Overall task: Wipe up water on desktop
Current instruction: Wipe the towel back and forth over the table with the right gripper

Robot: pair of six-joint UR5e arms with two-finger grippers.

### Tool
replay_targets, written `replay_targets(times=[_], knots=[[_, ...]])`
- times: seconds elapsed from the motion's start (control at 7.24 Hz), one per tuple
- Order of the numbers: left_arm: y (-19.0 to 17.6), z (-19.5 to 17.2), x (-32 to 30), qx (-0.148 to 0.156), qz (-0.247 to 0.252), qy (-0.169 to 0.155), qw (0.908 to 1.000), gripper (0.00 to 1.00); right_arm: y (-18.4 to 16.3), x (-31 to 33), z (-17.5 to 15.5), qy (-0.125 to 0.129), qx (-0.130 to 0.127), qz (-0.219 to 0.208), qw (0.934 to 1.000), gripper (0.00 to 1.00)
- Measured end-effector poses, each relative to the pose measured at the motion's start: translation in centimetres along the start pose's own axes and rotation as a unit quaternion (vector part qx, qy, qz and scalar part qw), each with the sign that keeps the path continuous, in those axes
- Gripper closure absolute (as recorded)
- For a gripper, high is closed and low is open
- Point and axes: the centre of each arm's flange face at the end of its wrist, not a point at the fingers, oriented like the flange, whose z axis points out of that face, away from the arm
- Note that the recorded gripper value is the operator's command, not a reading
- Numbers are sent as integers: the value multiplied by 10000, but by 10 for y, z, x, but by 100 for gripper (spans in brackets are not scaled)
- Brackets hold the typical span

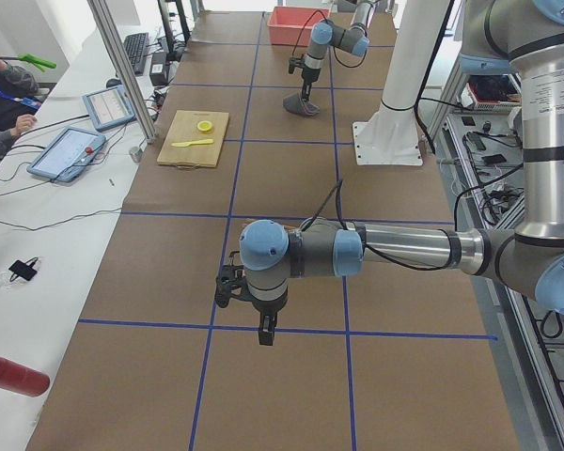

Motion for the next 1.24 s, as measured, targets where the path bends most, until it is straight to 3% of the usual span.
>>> replay_targets(times=[0.28, 0.55, 0.97, 1.24], knots=[[1, 0, 0, -3, -3, 0, 10000, 1, 13, 77, 6, 531, -100, -292, 9981, 100], [3, 0, 0, -6, -6, 4, 10000, 1, 18, 164, -1, 1125, -205, -647, 9913, 100], [4, 1, 0, -9, -16, 7, 10000, 1, 17, 293, -14, 2136, -447, -1118, 9695, 100], [5, 2, -1, -19, -21, 4, 10000, 1, 18, 339, -16, 2610, -500, -1237, 9561, 100]])
